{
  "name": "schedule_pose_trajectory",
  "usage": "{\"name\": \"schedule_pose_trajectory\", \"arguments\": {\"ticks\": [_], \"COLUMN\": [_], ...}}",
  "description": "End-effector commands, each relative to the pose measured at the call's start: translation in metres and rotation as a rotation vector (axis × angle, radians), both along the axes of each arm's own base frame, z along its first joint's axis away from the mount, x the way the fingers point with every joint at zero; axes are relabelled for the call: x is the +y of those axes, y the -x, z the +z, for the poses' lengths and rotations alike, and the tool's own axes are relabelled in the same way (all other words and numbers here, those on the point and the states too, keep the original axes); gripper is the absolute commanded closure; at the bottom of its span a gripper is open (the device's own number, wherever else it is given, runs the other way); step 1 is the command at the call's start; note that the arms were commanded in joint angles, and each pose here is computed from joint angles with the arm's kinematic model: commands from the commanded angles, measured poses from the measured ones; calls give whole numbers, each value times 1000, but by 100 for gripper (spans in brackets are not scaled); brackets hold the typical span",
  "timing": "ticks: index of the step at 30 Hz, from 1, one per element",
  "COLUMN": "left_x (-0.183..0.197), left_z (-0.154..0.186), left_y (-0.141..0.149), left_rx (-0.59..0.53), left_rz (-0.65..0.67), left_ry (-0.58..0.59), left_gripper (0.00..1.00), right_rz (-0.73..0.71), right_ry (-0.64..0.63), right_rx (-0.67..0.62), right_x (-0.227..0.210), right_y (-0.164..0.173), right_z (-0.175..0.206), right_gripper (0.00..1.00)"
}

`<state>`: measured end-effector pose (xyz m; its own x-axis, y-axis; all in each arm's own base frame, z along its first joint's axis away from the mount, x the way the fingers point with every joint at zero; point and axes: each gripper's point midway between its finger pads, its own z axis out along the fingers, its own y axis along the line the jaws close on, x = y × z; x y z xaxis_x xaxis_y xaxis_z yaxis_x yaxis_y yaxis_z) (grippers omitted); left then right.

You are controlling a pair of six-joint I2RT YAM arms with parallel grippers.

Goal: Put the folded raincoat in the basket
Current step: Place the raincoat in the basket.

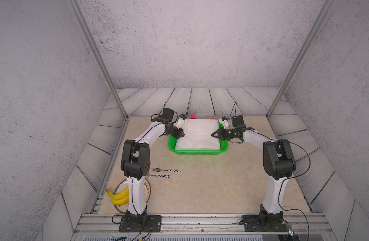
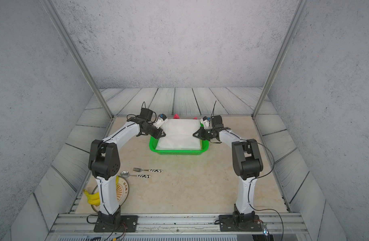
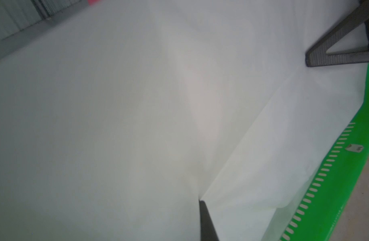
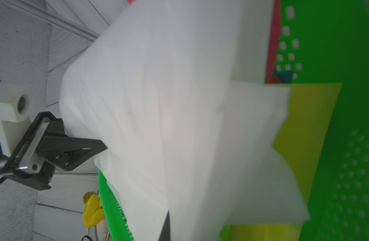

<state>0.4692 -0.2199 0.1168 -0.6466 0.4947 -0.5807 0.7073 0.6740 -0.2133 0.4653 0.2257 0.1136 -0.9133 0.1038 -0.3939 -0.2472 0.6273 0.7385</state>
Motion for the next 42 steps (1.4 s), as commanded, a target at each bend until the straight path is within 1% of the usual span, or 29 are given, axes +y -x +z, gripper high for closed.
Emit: {"name": "schedule_pose_trajectory", "arguments": {"ticks": [1,2,4,5,6,7,8,9,10,16,20,22,24,25,27,28,29,31,32,33,35,37,40,42], "left_x": [16,18,23,25,28,30,33,35,36,36,45,54,59,60,59,53,44,16,8,2,-4,-7,-7,-4], "left_z": [-20,-24,-29,-31,-31,-31,-31,-29,-25,18,44,57,72,82,96,102,106,115,115,112,99,80,47,25], "left_y": [3,2,-2,-3,-5,-7,-9,-10,-11,-10,-6,-5,-3,-1,4,8,14,28,31,27,15,3,-10,-15], "left_rx": [102,114,131,136,139,139,141,140,136,72,11,-32,-72,-97,-118,-118,-105,-49,-23,4,41,71,120,144], "left_rz": [22,26,45,57,74,89,102,112,119,118,142,155,172,180,189,176,144,50,30,45,82,107,133,145], "left_ry": [-39,-45,-53,-56,-61,-65,-66,-67,-64,-29,-60,-101,-115,-113,-82,-41,15,183,245,293,337,347,332,309], "left_gripper": [100,100,100,96,90,85,80,72,67,59,58,50,48,45,39,37,37,38,39,41,45,48,48,49], "right_rz": [-29,-30,-25,-22,-20,-20,-24,-26,-28,-46,-74,-86,-95,-97,-92,-81,-69,-26,-13,-7,12,36,38,10], "right_ry": [68,77,89,91,92,97,106,118,129,186,248,275,281,275,244,214,179,63,14,-35,-101,-143,-186,-157], "right_rx": [32,38,48,51,51,53,54,55,57,37,19,-4,-28,-44,-66,-77,-84,-84,-79,-70,-42,-17,33,103], "right_x": [-14,-14,-15,-15,-15,-16,-18,-18,-19,-30,-43,-49,-51,-50,-43,-36,-28,-3,7,16,35,50,62,58], "right_y": [-1,0,0,0,-1,-1,-2,-1,0,12,24,30,34,36,39,39,39,38,36,31,23,16,2,-6], "right_z": [-22,-26,-32,-33,-33,-34,-34,-33,-32,-11,12,31,50,60,75,83,90,102,105,107,102,94,69,40], "right_gripper": [100,100,91,86,79,75,74,73,72,71,65,62,61,60,60,60,60,60,61,62,64,65,66,67]}}
